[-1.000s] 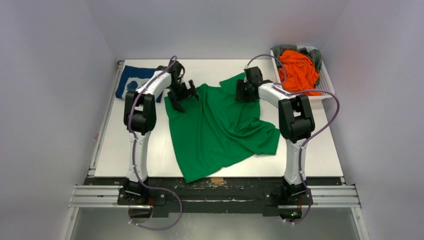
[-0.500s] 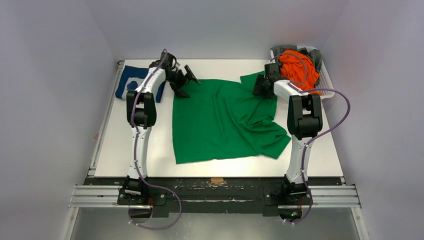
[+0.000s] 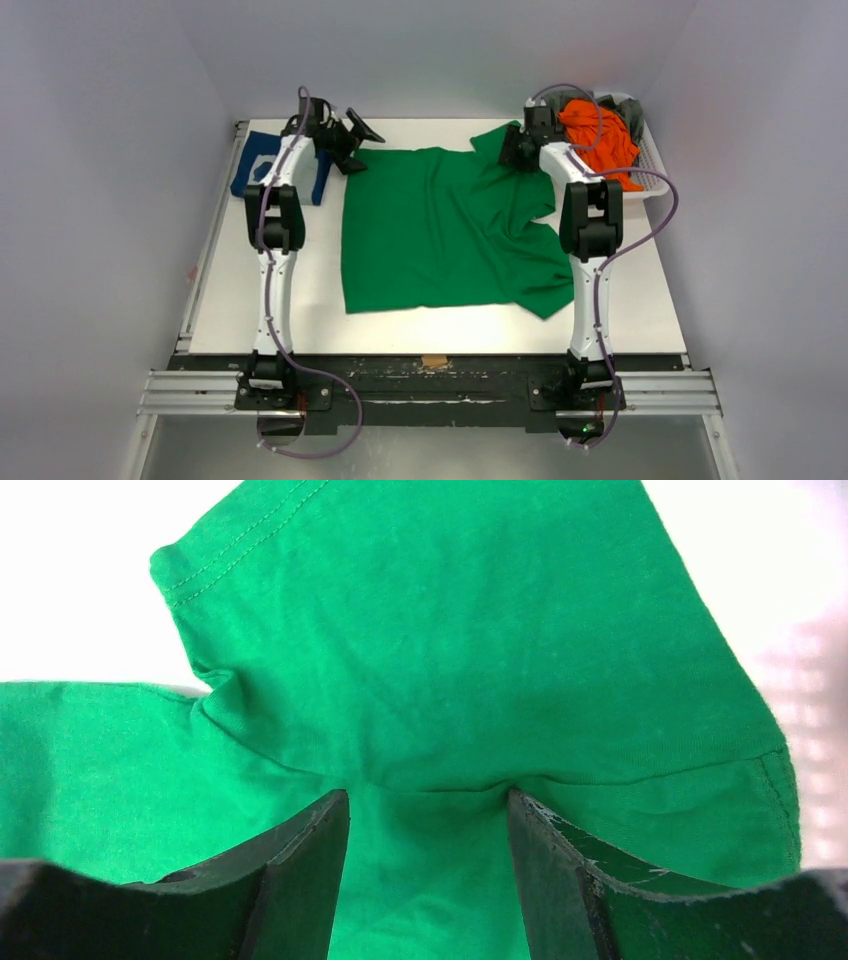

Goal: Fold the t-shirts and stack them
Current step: Flatten out the tshirt

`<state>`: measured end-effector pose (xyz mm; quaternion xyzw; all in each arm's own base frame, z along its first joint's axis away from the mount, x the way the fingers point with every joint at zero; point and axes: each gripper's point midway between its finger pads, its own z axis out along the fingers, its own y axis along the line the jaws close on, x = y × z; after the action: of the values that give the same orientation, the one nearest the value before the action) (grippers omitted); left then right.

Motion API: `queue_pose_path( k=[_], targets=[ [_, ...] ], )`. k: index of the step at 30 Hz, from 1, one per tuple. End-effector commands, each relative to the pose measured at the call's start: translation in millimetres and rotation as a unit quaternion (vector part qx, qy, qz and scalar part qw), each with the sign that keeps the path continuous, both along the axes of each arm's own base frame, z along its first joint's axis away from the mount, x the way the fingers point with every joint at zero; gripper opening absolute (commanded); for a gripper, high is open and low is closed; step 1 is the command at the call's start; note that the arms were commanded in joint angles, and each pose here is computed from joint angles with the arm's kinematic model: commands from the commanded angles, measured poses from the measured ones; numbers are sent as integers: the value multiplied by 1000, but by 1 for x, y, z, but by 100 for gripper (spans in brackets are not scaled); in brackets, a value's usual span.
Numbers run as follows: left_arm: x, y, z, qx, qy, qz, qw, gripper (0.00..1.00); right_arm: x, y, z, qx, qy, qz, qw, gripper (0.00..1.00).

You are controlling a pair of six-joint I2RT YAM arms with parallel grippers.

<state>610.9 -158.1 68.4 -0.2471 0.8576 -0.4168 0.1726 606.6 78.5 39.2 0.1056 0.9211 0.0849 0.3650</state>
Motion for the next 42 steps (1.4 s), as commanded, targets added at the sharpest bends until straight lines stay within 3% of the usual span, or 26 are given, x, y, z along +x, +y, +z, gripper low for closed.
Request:
queue_pose_path(
  k=[1,7,11,18,26,34,38,42],
  targets=[
    [19,15,95,31,-128,9,991,100,8,12,53,13,-50,40,998,58],
    [-31,13,140,87,-149,-19,985,100,-25,25,107,-5,-85,64,994,58],
    [-93,-3,115,133,-100,-69,984,100,-78,40,105,-15,-68,67,995,58],
    [-190,-37,54,114,-4,-132,985,100,-187,74,49,-7,23,105,994,58],
    [-240,-33,2,134,84,-145,977,100,-274,112,-4,-29,151,178,972,58],
    [-276,17,-33,196,178,-107,958,100,-352,155,-7,36,244,299,922,57],
    [-287,38,-33,208,197,-84,954,100,-353,169,17,45,218,350,910,57],
    [-295,49,-22,234,197,-72,949,100,-318,164,48,13,144,313,939,58]
  ],
)
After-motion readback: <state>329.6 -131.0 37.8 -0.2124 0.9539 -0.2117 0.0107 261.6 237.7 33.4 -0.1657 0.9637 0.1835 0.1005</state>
